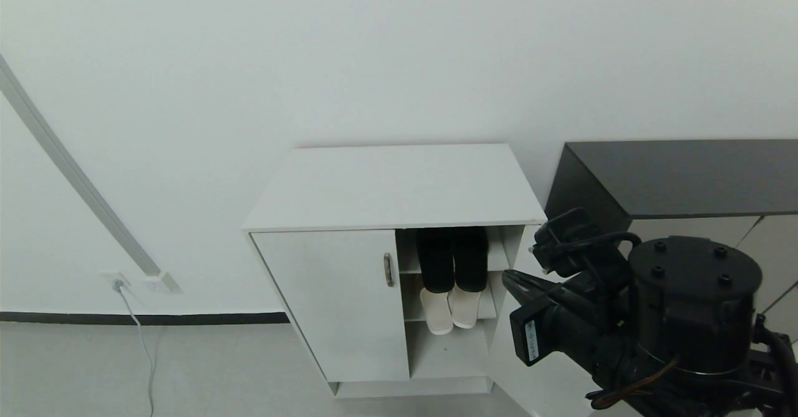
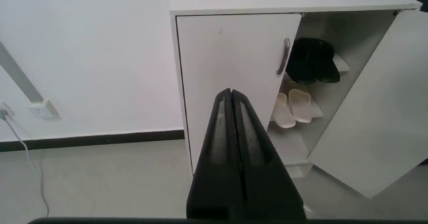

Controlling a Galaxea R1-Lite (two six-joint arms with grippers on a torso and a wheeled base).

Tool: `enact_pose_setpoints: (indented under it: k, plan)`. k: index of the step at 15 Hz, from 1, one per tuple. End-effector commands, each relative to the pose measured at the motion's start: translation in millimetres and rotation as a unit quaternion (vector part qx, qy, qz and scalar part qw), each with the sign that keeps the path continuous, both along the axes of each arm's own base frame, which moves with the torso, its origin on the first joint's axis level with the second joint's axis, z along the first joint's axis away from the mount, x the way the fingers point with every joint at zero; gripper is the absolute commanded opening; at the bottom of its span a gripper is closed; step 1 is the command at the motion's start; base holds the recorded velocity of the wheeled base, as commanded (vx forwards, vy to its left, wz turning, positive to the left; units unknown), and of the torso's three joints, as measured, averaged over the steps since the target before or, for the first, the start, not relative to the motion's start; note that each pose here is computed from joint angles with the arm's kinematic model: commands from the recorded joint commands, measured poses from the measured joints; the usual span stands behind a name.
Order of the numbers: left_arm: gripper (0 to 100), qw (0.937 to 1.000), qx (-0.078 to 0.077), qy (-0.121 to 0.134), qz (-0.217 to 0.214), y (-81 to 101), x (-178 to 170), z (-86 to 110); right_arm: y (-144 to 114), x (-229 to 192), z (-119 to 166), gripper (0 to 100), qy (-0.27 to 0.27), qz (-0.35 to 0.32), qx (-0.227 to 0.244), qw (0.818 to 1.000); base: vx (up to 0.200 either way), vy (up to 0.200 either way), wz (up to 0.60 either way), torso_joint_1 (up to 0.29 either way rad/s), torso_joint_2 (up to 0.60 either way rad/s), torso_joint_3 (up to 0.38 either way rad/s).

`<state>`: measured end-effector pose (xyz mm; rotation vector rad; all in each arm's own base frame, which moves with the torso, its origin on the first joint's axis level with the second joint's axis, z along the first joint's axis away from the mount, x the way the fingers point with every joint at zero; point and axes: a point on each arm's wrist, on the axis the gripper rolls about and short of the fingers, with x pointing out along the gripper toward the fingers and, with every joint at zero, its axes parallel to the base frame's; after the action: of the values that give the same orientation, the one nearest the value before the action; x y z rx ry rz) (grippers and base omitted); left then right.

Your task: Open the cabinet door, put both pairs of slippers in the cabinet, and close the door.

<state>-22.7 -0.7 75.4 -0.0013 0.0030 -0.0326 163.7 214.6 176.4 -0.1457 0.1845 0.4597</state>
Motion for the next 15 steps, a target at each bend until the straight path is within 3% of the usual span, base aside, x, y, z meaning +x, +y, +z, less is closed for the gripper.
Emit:
enact_pose_setpoints:
  k: [1,6,13,15]
  plan:
    - [0,1.0000,0.000,0.000,0.000,0.0,0,0.0,0,0,0,0,0.000,0.000,-0.001,1.000,0.000,0.000,-0.60,0.012,-0.02,-0.012]
    - [0,1.0000,0.000,0.000,0.000,0.0,0,0.0,0,0,0,0,-0.001,0.000,0.000,1.000,0.000,0.000,-0.60,0.006,0.00,-0.002]
    - [0,1.0000,0.000,0.000,0.000,0.0,0,0.0,-11,13,6,0,-0.019,-0.029,0.004,0.999,0.000,0.000,0.00,0.000,0.00,0.000]
    - [0,1.0000,0.000,0.000,0.000,0.0,0,0.0,-16,19,8,0,-0.029,-0.041,0.001,0.999,-0.200,0.000,0.00,0.005,0.00,0.005]
